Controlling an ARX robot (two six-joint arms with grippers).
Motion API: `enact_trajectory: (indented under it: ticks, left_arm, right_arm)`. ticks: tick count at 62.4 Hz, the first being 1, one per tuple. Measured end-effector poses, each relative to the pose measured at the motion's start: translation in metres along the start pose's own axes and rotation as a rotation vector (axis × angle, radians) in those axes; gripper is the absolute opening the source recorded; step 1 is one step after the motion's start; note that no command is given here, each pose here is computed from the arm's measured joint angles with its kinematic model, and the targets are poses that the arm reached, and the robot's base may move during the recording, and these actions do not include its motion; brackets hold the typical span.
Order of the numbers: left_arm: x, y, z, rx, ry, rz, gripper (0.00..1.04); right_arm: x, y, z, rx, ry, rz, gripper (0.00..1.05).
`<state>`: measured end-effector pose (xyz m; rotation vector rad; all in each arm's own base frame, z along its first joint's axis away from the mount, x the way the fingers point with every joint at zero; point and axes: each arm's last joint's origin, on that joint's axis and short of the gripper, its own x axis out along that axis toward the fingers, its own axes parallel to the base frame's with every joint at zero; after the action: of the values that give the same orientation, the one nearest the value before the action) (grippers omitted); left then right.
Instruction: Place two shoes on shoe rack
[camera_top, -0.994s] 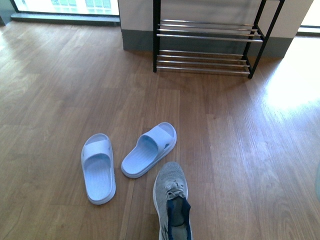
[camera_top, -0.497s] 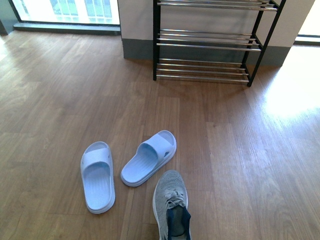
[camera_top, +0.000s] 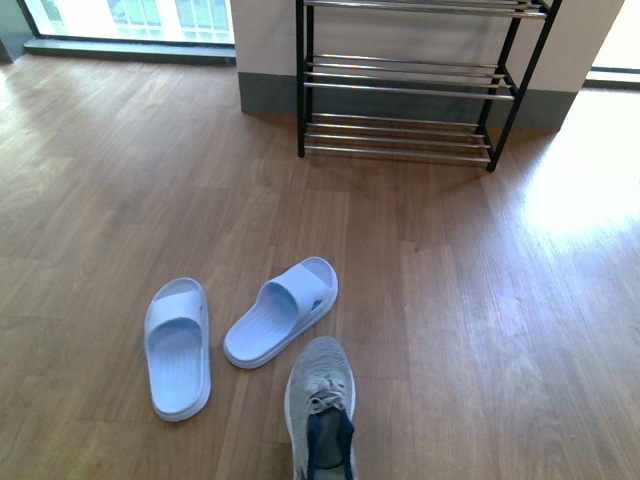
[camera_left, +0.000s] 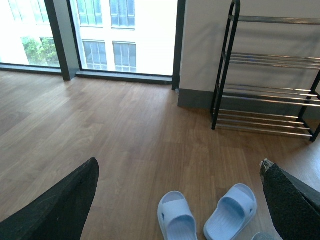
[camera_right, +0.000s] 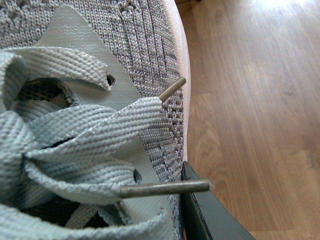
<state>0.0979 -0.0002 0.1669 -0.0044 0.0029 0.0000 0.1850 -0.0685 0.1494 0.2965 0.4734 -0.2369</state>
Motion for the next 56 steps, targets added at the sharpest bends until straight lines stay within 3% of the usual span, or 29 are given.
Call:
enact_trajectory:
  ticks: [56]
  left_arm:
    - [0.0001,-0.0002,-0.0002,0.000,0.004,0.002,0.95]
  right_arm:
    - [-0.0002,-0.0013,-0.0003,0.002,-0.001,-0.008,0.03]
